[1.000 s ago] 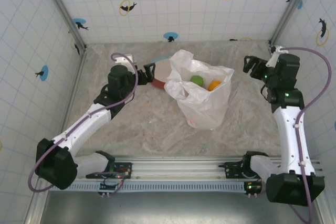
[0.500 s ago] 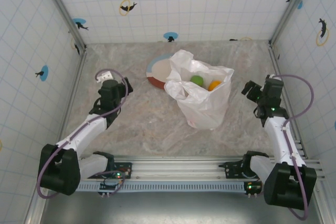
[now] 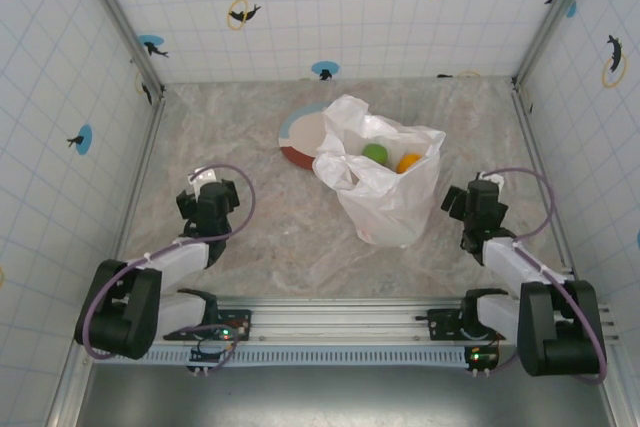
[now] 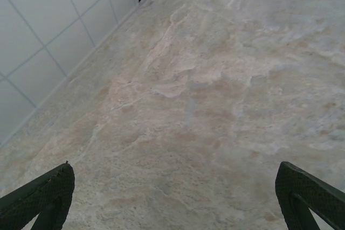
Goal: Place the fruits into the plastic bag
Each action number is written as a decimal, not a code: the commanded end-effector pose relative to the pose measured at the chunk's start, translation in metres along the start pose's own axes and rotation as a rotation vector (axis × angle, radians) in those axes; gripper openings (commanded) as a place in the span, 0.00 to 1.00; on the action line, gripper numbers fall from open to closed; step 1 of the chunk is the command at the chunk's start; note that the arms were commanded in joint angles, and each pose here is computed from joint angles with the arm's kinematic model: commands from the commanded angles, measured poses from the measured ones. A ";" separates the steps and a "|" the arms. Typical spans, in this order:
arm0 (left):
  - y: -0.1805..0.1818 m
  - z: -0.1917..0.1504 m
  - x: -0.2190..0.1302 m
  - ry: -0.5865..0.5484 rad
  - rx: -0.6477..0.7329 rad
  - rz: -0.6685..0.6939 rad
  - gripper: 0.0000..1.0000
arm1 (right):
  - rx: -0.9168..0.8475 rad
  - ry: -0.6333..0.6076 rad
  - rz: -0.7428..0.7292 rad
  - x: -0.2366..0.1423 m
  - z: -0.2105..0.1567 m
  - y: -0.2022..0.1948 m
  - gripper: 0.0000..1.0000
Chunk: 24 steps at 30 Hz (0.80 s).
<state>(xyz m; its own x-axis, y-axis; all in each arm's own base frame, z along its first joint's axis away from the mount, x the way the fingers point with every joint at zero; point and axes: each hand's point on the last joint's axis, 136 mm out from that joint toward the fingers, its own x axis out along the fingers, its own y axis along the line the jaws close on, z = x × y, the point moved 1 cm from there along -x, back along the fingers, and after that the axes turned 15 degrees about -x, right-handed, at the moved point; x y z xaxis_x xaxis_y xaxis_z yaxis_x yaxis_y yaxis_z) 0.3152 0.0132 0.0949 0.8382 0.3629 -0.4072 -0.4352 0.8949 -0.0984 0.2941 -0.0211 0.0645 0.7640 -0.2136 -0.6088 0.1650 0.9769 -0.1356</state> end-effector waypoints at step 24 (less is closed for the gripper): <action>0.010 -0.029 -0.003 -0.084 -0.057 -0.309 0.98 | -0.073 -0.253 -0.017 0.000 -0.005 0.002 1.00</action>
<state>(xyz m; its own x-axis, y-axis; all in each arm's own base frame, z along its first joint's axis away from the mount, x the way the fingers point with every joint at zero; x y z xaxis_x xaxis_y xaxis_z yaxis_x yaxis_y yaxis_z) 0.3026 0.0278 0.0708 0.9374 0.2095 -0.2782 -0.2724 0.9388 -0.2108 0.2896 -0.0172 0.0490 0.8625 -0.1987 -0.4654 0.1135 0.9722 -0.2046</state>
